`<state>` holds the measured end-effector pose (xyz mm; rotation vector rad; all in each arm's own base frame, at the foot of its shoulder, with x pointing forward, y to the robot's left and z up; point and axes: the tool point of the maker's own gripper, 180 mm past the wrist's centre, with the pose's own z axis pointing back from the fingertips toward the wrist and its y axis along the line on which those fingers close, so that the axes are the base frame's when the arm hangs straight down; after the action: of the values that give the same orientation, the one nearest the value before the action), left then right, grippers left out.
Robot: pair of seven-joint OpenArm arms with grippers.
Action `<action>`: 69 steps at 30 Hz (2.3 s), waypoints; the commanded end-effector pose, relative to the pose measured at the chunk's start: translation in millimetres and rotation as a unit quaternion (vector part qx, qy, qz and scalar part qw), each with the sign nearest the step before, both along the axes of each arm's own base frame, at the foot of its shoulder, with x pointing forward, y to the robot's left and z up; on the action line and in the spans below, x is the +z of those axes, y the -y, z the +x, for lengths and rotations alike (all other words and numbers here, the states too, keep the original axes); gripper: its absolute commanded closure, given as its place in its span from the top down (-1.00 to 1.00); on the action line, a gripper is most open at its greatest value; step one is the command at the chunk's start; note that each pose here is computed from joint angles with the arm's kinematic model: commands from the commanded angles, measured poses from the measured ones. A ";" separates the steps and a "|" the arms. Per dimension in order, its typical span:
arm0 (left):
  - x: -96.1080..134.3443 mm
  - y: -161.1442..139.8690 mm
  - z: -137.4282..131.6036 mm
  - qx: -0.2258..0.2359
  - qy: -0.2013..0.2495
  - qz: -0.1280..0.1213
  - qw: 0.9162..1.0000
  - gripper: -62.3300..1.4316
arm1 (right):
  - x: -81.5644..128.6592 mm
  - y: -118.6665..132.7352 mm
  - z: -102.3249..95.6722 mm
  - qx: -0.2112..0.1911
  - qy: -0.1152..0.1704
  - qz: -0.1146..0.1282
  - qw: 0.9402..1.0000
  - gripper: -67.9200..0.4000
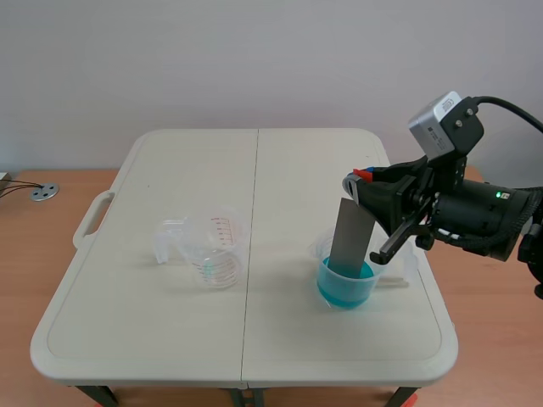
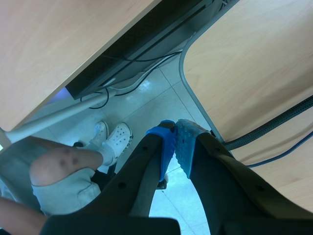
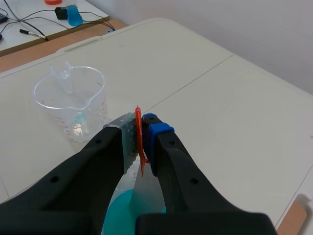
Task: Hold the metal plate by the orange handle, dip it into the blue solution, take it out and point at it, then put the plate back in the beaker on the left.
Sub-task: 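Hold the plate still in the solution, then raise the plate and point at it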
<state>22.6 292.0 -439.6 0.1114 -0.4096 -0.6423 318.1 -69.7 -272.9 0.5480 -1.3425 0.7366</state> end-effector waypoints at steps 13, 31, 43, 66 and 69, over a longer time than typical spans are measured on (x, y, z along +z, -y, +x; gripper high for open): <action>2.3 0.4 5.9 0.002 0.010 -0.002 1.000 -0.90 | 40.2 -12.1 -2.4 0.031 0.052 0.011 0.998 -0.95; 5.3 -22.0 38.5 0.043 0.025 0.027 0.998 -0.90 | 91.7 -11.1 -29.6 0.041 0.119 0.011 0.992 -0.95; 85.3 -89.3 168.4 0.055 0.178 0.085 0.979 -0.90 | 125.1 -6.2 -39.5 0.034 0.167 0.003 0.985 -0.95; 165.6 60.1 269.2 -0.150 0.274 -0.186 0.932 -0.90 | 162.2 -6.2 -44.2 0.026 0.185 0.007 0.982 -0.95; 165.7 84.0 277.1 -0.165 0.279 -0.211 0.922 -0.90 | 163.1 -6.4 -44.4 0.026 0.182 0.014 0.983 -0.95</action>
<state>294.7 215.6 -281.1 -0.1810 -1.0908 -0.8400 275.7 -63.9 -123.4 0.4816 -1.6436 0.8783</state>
